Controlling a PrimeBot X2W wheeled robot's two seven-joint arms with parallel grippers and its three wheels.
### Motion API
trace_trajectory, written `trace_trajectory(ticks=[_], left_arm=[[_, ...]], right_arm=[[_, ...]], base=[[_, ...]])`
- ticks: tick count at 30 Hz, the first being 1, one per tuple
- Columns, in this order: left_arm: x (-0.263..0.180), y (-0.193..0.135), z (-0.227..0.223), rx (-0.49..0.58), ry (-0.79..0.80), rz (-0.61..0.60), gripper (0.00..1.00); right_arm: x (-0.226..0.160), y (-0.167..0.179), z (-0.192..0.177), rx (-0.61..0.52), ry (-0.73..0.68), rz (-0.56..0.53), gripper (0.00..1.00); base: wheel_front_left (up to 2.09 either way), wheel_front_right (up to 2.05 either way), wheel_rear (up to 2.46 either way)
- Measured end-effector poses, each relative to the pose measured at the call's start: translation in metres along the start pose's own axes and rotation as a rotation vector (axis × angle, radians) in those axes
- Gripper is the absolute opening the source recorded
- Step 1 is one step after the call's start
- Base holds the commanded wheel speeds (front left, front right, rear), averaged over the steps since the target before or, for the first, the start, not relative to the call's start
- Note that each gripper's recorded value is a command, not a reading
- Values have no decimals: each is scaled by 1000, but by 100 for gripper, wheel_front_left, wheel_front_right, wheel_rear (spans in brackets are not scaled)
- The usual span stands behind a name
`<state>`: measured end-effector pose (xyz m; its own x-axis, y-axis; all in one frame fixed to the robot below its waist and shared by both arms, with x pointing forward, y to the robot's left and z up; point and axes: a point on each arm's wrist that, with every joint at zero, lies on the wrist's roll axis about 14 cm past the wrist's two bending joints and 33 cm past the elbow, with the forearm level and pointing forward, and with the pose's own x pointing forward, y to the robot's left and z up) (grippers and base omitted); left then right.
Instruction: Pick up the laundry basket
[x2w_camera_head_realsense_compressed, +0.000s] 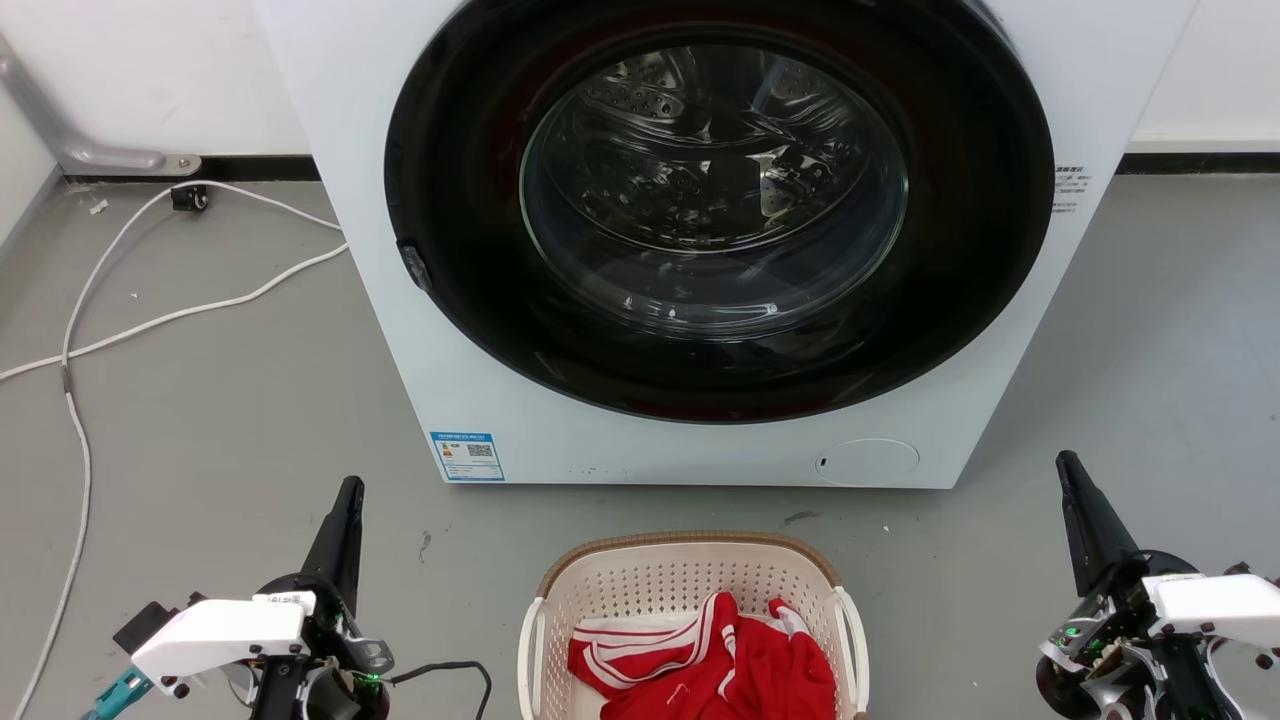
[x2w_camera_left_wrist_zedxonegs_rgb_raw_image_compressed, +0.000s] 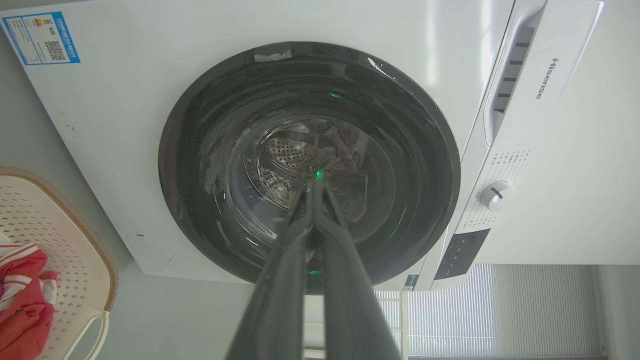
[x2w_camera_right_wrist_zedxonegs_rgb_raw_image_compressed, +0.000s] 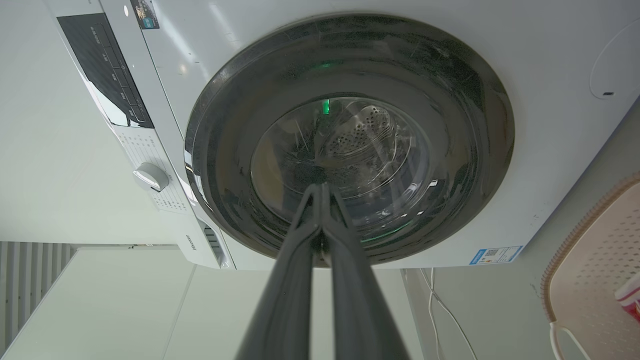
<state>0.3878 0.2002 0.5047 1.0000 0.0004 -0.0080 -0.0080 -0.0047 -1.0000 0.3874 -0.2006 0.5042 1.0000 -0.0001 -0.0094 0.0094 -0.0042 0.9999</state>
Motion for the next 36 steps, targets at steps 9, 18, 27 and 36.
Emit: trace_trajectory(ticks=[9, 18, 27, 36], left_arm=[[0, 0, 0, 0, 0, 0, 0], [0, 0, 0, 0, 0, 0, 0], [0, 0, 0, 0, 0, 0, 100], [-10, 22, -6, -3, 1, 65, 100]], right_arm=[[0, 0, 0, 0, 0, 0, 0], [0, 0, 0, 0, 0, 0, 0], [0, 0, 0, 0, 0, 0, 100], [-12, -22, 0, -1, -14, -65, 100]], base=[[0, 0, 0], [0, 0, 0], [0, 0, 0], [0, 0, 0]])
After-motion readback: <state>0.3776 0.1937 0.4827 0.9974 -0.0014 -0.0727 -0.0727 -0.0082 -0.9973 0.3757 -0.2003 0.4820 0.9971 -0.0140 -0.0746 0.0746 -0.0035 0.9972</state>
